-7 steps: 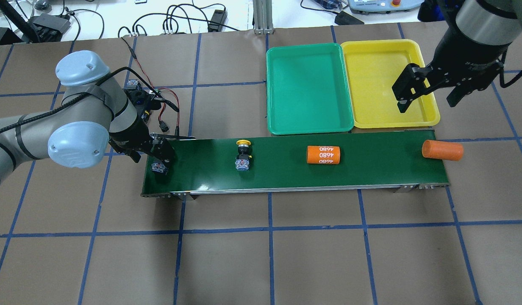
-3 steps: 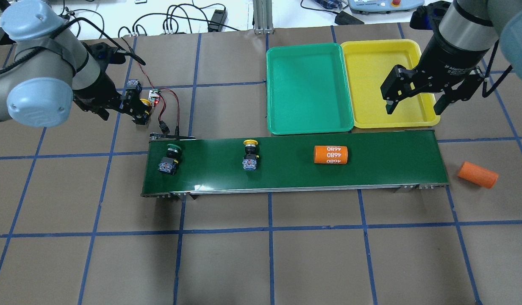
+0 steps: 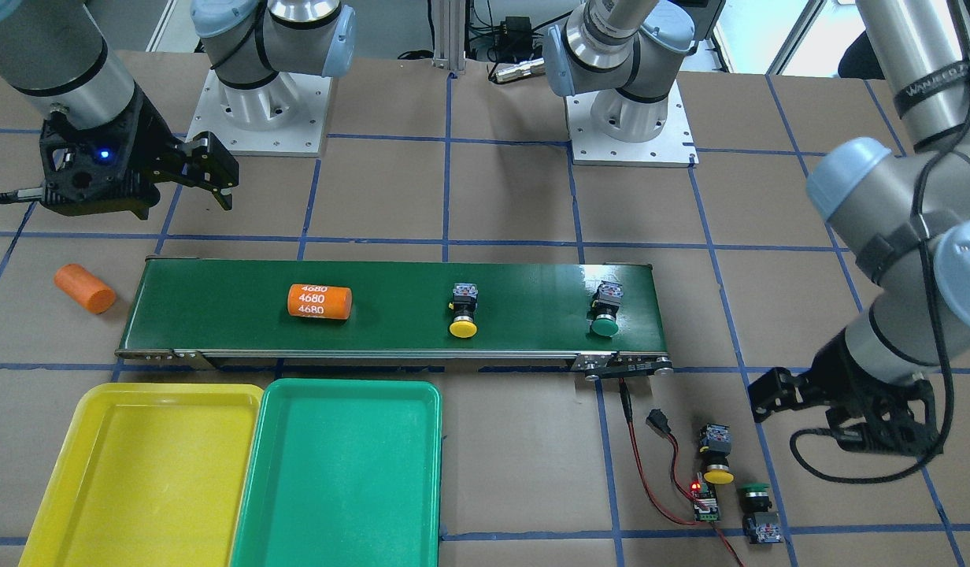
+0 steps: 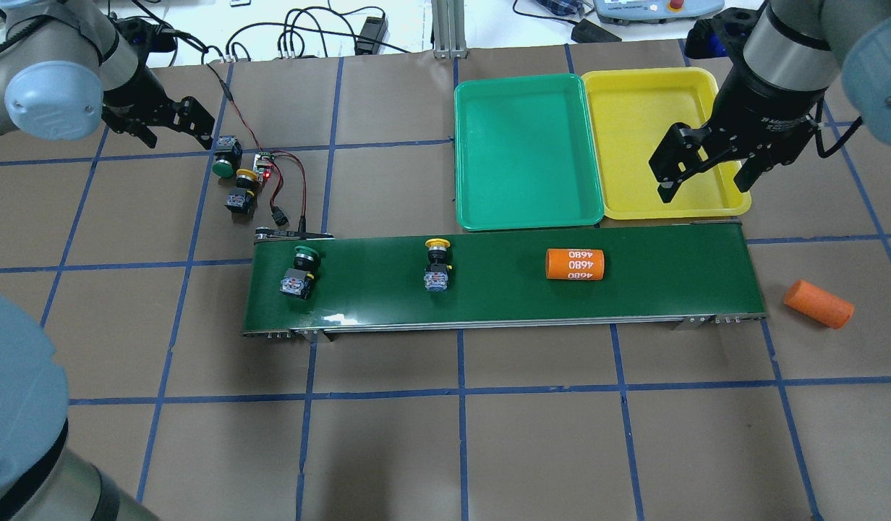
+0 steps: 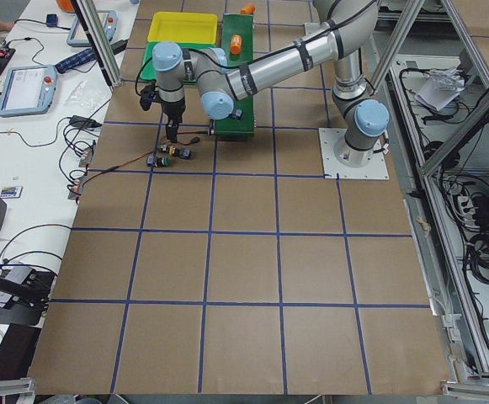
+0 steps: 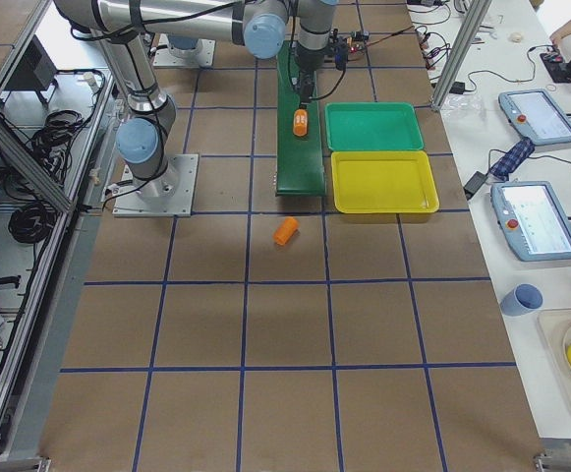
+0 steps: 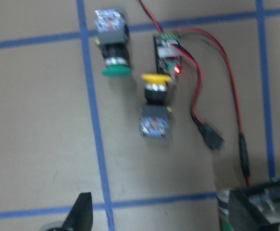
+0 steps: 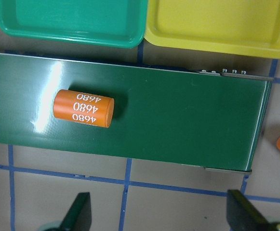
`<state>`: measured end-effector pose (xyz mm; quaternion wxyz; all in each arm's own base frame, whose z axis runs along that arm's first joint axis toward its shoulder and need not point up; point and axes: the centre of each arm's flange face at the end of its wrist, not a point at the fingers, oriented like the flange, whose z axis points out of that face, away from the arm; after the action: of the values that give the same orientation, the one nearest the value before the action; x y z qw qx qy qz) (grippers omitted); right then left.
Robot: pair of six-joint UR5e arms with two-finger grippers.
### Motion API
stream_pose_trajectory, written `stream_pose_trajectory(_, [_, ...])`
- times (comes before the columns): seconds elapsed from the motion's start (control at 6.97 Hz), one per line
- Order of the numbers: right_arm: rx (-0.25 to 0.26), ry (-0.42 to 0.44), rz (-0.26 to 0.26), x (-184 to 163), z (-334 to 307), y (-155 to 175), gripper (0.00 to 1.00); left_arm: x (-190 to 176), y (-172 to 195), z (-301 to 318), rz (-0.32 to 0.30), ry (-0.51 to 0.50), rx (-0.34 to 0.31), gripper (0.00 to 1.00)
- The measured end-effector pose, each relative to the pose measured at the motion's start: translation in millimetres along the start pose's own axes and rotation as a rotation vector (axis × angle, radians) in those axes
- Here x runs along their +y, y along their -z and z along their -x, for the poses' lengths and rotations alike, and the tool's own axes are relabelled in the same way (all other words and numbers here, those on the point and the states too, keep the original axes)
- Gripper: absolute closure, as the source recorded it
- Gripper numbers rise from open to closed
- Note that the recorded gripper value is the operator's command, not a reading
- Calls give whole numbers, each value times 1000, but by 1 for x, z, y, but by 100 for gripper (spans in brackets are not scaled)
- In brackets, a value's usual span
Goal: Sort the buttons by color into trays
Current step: 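Grasp another green button with left gripper while right lowers toward cylinder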
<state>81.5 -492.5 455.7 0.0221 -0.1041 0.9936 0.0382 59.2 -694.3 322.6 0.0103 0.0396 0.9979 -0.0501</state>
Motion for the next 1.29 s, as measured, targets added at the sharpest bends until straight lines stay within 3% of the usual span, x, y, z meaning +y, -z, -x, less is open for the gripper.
stream_pose_trajectory(0.29, [22,223,-23,1,0,6,0,-56,-45,23,-7,3,-1,0])
stream_pose_trajectory(0.72, [61,642,-123,-9,1,15,0,-76,-113,34,40,23,32,0])
stream_pose_trajectory(1.0, [-5,944,-218,-16,11,11,0,-76,-135,32,54,29,76,0])
stream_pose_trajectory(1.15, [-30,1030,-235,-16,14,5,0,-75,-143,31,65,30,87,8])
stream_pose_trajectory(1.29, [-50,1088,-231,-14,16,-7,0,-74,-150,31,76,31,93,91])
